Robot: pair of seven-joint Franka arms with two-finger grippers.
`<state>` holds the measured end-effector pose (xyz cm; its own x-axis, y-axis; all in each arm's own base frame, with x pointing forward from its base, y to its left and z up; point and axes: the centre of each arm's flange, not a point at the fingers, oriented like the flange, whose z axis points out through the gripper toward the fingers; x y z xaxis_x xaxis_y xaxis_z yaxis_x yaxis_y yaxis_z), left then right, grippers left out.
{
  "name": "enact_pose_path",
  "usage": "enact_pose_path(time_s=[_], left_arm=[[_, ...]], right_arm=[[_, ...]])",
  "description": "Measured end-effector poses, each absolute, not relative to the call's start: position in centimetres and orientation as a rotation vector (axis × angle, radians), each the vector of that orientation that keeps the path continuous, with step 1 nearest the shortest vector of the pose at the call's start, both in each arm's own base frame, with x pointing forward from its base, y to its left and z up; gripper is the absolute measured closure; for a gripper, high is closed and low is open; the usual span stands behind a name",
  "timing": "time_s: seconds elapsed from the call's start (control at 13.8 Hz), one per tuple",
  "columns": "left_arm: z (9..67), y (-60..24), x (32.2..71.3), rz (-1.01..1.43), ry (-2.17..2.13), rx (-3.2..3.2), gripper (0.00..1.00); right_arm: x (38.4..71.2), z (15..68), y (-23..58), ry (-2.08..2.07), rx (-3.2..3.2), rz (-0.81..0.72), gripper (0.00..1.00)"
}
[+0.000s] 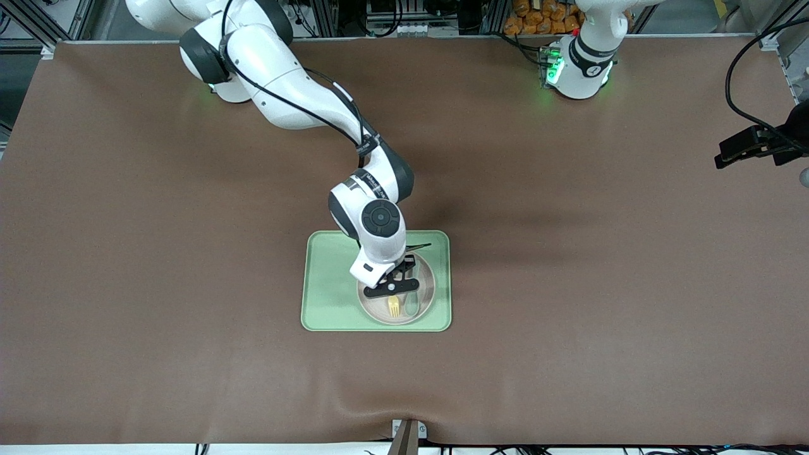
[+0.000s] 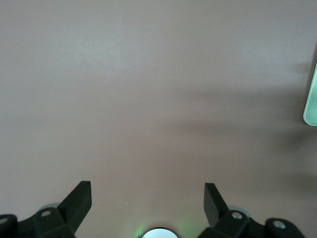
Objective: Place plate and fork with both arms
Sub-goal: 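Lift the yellow fork and place it on the tray beside the plate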
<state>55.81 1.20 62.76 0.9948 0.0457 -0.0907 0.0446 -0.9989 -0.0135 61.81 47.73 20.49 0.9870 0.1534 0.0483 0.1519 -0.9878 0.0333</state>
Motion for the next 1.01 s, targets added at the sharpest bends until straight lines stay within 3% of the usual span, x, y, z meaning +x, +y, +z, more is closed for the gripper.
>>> enact_pose_path(time_s=[0.58, 1.01], left_arm=[[62.7, 1.2, 55.9, 0.141, -0.070, -3.126, 0.00], [62.7, 1.2, 55.9, 0.135, -0.069, -3.127, 0.00]], right_arm=[[66.8, 28.7, 40.3, 0.119, 3.135, 0.022, 0.79], [66.9, 25.5, 37.4, 0.078, 3.097, -0.084, 0.79]])
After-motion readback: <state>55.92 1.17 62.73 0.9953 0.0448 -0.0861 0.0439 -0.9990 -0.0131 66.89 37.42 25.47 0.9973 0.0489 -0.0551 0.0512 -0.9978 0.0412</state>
